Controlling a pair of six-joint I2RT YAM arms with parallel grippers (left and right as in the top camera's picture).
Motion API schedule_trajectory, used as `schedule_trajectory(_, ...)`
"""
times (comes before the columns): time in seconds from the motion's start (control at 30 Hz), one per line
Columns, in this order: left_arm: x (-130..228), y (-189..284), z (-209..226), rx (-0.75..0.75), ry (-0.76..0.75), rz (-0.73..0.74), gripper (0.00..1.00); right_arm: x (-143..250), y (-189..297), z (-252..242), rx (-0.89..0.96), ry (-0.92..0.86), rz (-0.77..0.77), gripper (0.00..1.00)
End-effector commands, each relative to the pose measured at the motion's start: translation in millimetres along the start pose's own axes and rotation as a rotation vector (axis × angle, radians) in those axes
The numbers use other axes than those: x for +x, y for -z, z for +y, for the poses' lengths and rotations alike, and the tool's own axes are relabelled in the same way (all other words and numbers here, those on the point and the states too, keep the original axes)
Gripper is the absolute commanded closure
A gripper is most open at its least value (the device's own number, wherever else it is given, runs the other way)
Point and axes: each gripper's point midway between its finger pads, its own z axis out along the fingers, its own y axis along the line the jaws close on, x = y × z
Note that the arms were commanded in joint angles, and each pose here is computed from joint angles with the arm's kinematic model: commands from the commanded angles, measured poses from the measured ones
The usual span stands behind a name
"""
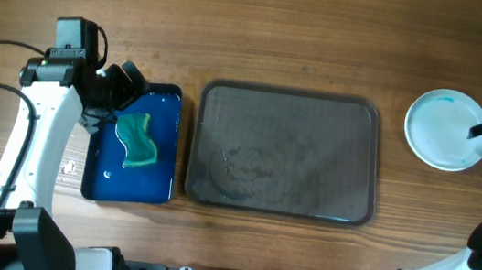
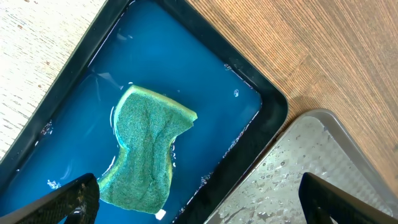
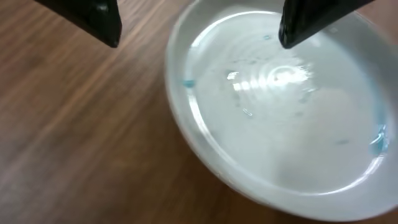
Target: Clean dirty plates on tray and stack at the side
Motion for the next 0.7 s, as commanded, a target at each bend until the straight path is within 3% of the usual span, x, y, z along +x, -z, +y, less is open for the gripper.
schedule_trajectory(0.0, -3, 1, -2, -0.003, -0.024, -0.010, 0.00, 14, 10, 39, -0.178, 0.125, 0.044, 0.17)
schedule_trajectory(0.13, -2, 1, -1, -0.005, -0.026, -0.006, 0.00, 21, 34, 72, -0.278, 0.243, 0.024, 0.17)
schedule_trajectory(0.37, 3, 5, -4, -0.038, -0.252, -0.028, 0.00, 46, 113, 119, -0.380, 0.531, -0.168, 0.19)
schedule_trajectory(0.4, 3, 8, -5, -0.042, -0.268, -0.040, 0.00, 51, 126, 125, -0.396, 0.577, -0.201, 0.16)
schedule_trajectory(0.43, 4, 10, -7, -0.038, -0.287, -0.047, 0.00, 55, 136, 129, -0.407, 0.613, -0.226, 0.00)
schedule_trajectory(0.67, 12, 51, -26, -0.007, -0.424, -0.188, 0.00, 102, 227, 147, -0.499, 0.869, -0.467, 0.00)
